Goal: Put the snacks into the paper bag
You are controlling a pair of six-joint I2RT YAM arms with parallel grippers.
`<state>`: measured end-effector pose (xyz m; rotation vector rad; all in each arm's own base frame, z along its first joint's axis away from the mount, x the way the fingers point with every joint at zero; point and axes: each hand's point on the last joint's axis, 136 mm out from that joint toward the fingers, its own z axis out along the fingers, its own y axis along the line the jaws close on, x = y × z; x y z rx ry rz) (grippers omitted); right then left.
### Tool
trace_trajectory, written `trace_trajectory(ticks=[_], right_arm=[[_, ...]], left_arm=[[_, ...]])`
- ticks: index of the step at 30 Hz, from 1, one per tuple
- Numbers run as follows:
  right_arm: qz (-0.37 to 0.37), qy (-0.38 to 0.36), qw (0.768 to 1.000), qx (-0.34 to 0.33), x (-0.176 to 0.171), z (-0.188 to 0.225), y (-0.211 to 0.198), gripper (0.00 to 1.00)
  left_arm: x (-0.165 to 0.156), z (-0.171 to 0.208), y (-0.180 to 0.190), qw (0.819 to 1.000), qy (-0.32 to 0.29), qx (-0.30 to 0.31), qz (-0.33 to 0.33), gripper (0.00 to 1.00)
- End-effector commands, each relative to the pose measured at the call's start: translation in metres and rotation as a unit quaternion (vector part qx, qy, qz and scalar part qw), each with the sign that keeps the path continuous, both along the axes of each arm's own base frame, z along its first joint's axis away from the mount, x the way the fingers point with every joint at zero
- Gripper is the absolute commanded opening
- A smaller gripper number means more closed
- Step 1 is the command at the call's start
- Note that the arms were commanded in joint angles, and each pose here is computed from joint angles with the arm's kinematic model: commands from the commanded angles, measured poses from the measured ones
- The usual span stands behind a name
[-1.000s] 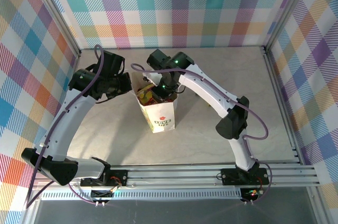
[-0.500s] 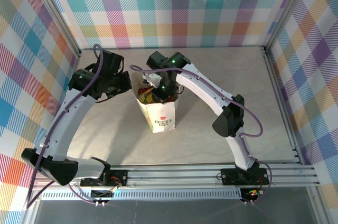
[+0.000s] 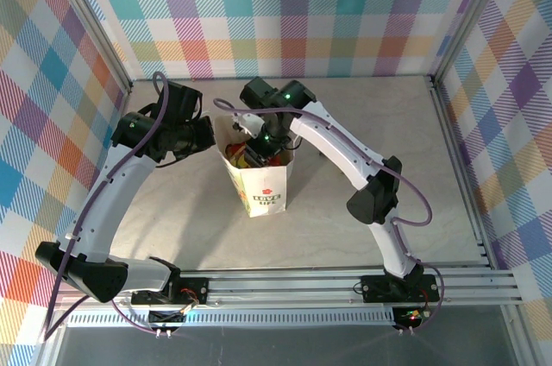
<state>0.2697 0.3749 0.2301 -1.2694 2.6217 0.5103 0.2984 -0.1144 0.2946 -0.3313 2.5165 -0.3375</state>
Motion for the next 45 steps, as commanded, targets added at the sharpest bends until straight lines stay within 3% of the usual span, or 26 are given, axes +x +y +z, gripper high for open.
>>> trace_trajectory(ticks=[1,9,18,29,38,45], right_arm=[[-0.004,-0.011,0.999,0.045,-0.009,0.036,0.004,0.40],[-0.018,-0.033,0.996,0.077,-0.008,0.060,0.004,0.41],[-0.039,-0.100,0.986,0.128,-0.011,0.113,-0.014,0.51],[-0.129,-0.189,0.965,0.129,-0.008,0.143,-0.088,0.55],[-0.254,-0.196,0.938,0.128,0.002,0.130,-0.177,0.59],[-0.346,-0.155,0.918,0.116,0.007,0.080,-0.227,0.64]], left_arm=[[0.005,0.011,0.000,1.000,-0.016,-0.004,-0.004,0.04],[0.004,0.010,0.001,1.000,-0.018,-0.002,-0.004,0.05],[0.007,0.009,-0.001,1.000,-0.017,0.004,-0.013,0.07],[0.009,0.012,0.000,0.999,-0.019,0.013,-0.022,0.09],[0.013,0.011,0.005,0.999,-0.020,0.029,-0.015,0.12],[0.013,0.010,0.007,0.999,-0.020,0.033,-0.012,0.16]])
